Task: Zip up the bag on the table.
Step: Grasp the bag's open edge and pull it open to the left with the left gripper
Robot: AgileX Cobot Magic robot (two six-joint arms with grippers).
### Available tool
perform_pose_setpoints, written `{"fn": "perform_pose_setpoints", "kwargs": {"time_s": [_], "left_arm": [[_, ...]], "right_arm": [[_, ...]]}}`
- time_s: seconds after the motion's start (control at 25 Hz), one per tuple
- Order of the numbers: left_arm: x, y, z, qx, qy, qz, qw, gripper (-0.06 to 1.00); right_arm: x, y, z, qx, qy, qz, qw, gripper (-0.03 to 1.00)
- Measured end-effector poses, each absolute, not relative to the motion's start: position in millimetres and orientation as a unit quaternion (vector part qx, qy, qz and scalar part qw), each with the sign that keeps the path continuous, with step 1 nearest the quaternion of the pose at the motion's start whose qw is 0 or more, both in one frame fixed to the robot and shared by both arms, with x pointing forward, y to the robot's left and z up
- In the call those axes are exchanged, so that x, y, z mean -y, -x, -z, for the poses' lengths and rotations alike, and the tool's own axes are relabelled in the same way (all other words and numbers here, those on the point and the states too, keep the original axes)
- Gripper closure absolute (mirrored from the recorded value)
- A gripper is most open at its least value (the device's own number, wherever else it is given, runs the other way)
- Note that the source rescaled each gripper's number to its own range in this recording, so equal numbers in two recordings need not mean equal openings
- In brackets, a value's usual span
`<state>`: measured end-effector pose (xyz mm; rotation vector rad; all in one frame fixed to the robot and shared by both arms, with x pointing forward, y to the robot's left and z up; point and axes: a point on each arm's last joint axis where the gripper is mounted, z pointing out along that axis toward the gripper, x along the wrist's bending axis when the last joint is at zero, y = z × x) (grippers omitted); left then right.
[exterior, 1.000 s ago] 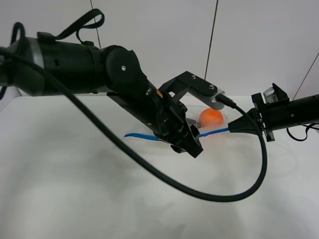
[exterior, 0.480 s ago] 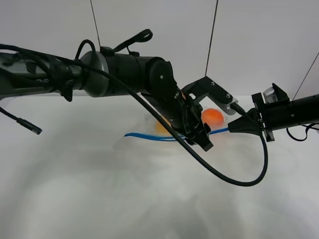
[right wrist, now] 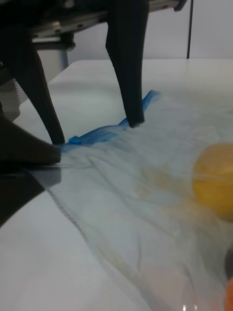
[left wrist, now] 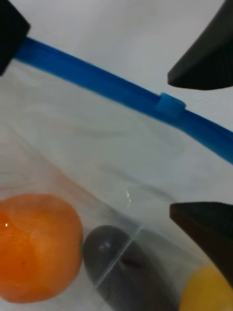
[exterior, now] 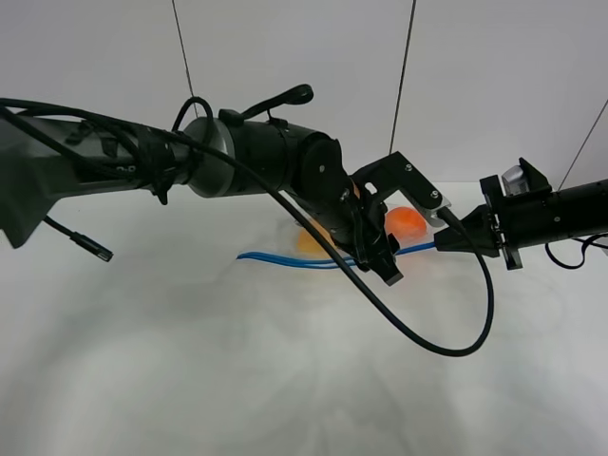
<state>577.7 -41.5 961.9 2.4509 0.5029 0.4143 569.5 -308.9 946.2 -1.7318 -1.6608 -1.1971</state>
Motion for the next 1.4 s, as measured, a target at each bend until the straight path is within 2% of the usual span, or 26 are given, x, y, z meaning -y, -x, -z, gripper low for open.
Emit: {"fn": "perform_pose_setpoints", "kwargs": {"time_s": [0.6,0.68,0.76,1.24,1.4], "left_arm": [[45.3,-582.4,-952.9,-0.213,-0.914,-0.156,0.309,-0.05],[45.3,-582.4,-952.9,-0.214,-0.913,-0.156,0.309,-0.02],[45.3,-582.4,-952.9,-0.214,-0.913,-0.156,0.309,0.09],[45.7,-582.2,-953.1,-0.214,-0.913,-0.156,0.31,0.9],[45.7,-582.2,-953.1,-0.213,-0.913,-0.156,0.31,0.92]], "right_arm": [[308.7,-570.1,-946.9,0.599,0.63,0.439,0.228,0.97],[308.7,-570.3,-947.1,0.598,0.63,0.44,0.228,0.97],[308.7,-570.4,-947.2,0.597,0.63,0.44,0.228,0.97],[309.0,-571.3,-947.3,0.594,0.633,0.443,0.225,0.97],[309.0,-571.3,-947.3,0.594,0.633,0.443,0.225,0.97]]}}
